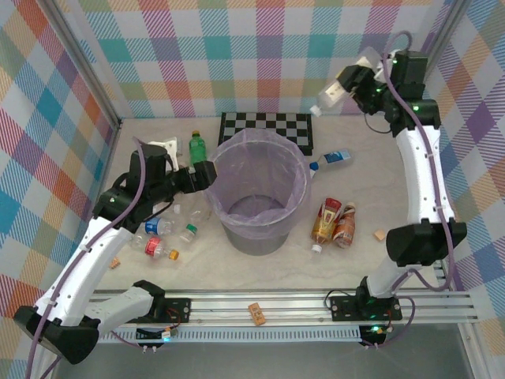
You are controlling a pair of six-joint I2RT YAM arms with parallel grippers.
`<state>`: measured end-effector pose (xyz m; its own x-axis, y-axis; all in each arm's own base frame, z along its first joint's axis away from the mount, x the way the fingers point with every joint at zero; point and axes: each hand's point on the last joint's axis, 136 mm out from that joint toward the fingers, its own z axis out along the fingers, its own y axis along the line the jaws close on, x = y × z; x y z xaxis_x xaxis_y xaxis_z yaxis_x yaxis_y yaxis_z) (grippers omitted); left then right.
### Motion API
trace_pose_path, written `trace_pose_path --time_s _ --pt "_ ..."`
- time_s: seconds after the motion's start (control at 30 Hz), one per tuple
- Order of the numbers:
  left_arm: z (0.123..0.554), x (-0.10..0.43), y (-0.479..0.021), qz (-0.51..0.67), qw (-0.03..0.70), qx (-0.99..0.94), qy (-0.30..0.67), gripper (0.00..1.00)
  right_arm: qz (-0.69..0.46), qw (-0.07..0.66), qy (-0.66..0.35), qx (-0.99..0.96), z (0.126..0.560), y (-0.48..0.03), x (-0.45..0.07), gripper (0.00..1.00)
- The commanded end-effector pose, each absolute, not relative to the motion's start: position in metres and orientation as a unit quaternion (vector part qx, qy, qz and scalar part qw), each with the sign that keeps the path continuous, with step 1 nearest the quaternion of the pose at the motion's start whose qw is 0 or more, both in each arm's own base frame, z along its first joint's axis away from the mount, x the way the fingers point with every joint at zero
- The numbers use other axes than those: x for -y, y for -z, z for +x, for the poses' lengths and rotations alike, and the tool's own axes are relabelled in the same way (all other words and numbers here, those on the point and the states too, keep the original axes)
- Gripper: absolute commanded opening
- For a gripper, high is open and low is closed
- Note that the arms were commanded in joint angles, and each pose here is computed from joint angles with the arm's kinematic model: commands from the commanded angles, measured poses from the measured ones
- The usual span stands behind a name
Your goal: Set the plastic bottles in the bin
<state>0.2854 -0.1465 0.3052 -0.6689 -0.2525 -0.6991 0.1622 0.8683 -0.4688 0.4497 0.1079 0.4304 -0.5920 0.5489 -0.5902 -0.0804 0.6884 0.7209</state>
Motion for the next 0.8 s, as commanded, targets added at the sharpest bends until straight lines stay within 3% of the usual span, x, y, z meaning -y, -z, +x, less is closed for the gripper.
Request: trace_pose_path --time_s 0.0,0.37,0.53,0.77 --pt "0.281 0.156 -0.307 -0.02 0.405 -0.87 0.28 0.93 0.029 0.42 -0.355 -0.834 0.399 -0.443 -0.149 0.32" --pt "0.281 0.167 -0.287 -0.017 0.385 -0.872 0.303 0.78 -0.193 0.352 -0.297 -0.866 0.308 -0.412 -0.25 0.3" --pt "0.283 0.167 -0.284 -0.02 0.382 -0.874 0.3 0.64 -0.273 0.299 -0.231 -0.885 0.292 -0.369 -0.279 0.3" --pt "0.287 0.167 -0.283 -0.025 0.384 -0.875 0.295 0.63 -0.352 0.216 -0.097 -0.906 0.282 -0.298 -0.296 0.28"
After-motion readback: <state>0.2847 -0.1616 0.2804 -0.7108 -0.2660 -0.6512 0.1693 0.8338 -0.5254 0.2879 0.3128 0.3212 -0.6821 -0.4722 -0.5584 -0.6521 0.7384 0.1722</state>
